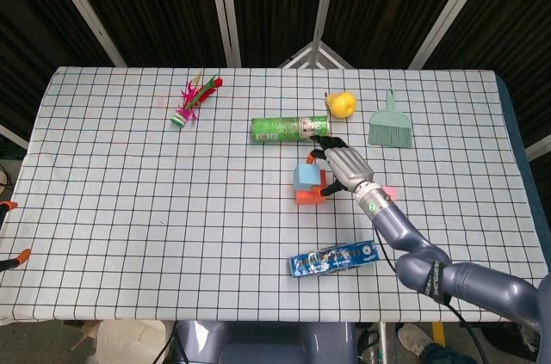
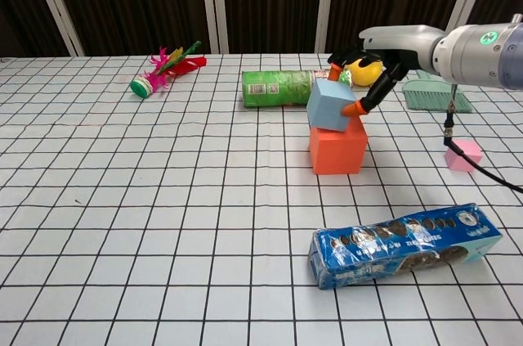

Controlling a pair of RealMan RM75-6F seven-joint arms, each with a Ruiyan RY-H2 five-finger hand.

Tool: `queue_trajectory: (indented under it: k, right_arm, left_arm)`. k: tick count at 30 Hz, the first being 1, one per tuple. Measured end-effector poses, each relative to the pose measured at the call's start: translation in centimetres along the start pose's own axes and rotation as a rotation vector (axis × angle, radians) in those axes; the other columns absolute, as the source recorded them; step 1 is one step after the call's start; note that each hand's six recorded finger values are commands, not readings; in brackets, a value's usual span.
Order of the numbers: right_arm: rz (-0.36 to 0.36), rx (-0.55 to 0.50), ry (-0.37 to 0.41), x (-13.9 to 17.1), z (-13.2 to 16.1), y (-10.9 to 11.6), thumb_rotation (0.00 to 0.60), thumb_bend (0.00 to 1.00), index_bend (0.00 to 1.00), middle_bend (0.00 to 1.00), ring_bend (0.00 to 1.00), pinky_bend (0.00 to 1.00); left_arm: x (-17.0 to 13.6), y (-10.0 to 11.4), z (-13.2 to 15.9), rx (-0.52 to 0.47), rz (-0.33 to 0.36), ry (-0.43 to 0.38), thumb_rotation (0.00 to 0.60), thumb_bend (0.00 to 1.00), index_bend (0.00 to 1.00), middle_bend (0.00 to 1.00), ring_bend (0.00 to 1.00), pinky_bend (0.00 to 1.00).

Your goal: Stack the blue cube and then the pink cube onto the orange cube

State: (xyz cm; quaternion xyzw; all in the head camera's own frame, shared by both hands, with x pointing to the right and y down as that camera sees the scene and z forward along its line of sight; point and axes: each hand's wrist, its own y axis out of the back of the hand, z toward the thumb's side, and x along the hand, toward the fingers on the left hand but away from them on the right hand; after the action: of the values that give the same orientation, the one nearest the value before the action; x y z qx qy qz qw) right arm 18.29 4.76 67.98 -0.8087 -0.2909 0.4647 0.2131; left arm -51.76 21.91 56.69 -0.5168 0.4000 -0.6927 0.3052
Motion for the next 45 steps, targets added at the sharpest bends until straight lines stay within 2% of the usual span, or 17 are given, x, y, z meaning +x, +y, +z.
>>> queue_trajectory:
  k: [34,45]
  right_arm:
    - [-0.015,0.004,0.01,1.0,-1.7,0.6,0.6,0.43,0.44,0.07,0.02,0.0]
    - [-0.012,0.001,0.024,1.3,-1.4,0.5,0.6,0.43,0.44,0.07,0.02,0.0]
  left_arm:
    - [0.0,-0.4,0.4,0.021,-0.009,0.002,0.6,0.2,0.21,0.01,0.0,0.02]
    - [0.0,-0.5,0.6,0.022,-0.01,-0.003,0.6,0.2,0.21,0.01,0.0,0.02]
